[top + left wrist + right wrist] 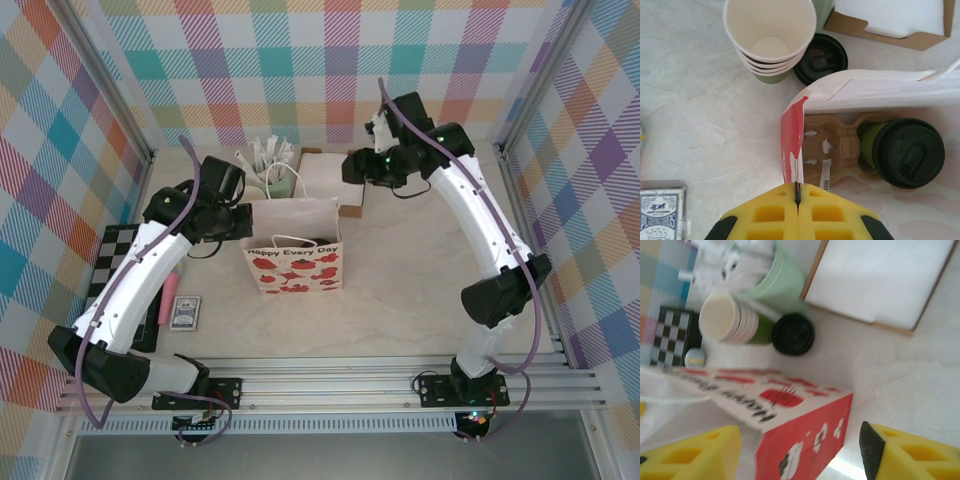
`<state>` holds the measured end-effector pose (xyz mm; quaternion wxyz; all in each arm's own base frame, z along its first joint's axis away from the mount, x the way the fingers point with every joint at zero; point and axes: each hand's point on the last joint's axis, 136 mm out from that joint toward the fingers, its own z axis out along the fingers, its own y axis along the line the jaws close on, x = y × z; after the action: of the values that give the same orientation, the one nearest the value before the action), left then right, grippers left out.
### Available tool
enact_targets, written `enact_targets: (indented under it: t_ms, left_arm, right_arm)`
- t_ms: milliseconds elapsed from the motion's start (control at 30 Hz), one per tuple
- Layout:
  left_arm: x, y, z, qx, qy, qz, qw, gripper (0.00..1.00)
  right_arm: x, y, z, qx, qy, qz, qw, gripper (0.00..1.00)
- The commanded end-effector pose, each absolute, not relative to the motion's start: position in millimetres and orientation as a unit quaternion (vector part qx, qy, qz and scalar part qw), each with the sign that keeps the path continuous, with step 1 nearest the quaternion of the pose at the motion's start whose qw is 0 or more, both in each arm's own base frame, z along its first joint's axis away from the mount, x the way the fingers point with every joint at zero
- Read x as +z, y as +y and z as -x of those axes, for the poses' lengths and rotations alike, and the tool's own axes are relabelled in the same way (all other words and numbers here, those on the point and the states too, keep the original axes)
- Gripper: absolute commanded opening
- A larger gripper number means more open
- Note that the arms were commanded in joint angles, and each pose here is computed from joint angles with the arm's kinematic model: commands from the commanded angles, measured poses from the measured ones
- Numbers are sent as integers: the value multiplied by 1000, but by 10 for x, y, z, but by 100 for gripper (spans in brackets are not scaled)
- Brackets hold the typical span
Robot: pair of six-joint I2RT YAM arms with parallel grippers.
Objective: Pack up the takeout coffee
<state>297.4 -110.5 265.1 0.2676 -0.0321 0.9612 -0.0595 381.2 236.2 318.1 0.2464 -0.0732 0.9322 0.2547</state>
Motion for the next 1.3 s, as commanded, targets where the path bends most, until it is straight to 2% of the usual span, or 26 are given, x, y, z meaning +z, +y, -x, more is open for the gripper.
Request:
enact_targets:
  t_ms: [0,100,233,400,567,833,1200,1267]
  left_arm:
    - [2661,-798,-2908,-15,960,67,272,0]
    - [2673,-647,-2866,-12,959,76,272,0]
    - [2635,-540,-2835,-12,960,81,269,0]
    - [2575,-345,-2837,10,960,90,266,0]
    - [2615,-261,-2895,-1,954,74,289,0]
    - [2624,-574,-3030,-90,948,37,302,0]
    - [2595,-666,-3027,-120,946,41,297,0]
    - [2576,-667,-3030,-119,947,41,295,0]
  right_arm:
    - [3135,2161,-4198,238,925,17,296,73]
    - [2854,2089,-4457,199,934,4,296,85]
    - [2414,2245,-4773,184,949,5,257,100]
    - [1983,2573,-5080,184,952,10,243,100]
    - [1604,2716,-5296,140,959,-3,245,93]
    - [1128,2621,-5493,82,963,-49,253,81]
    - [626,2736,-5455,84,974,-38,208,68]
    - [575,2722,-5423,75,976,-38,201,61]
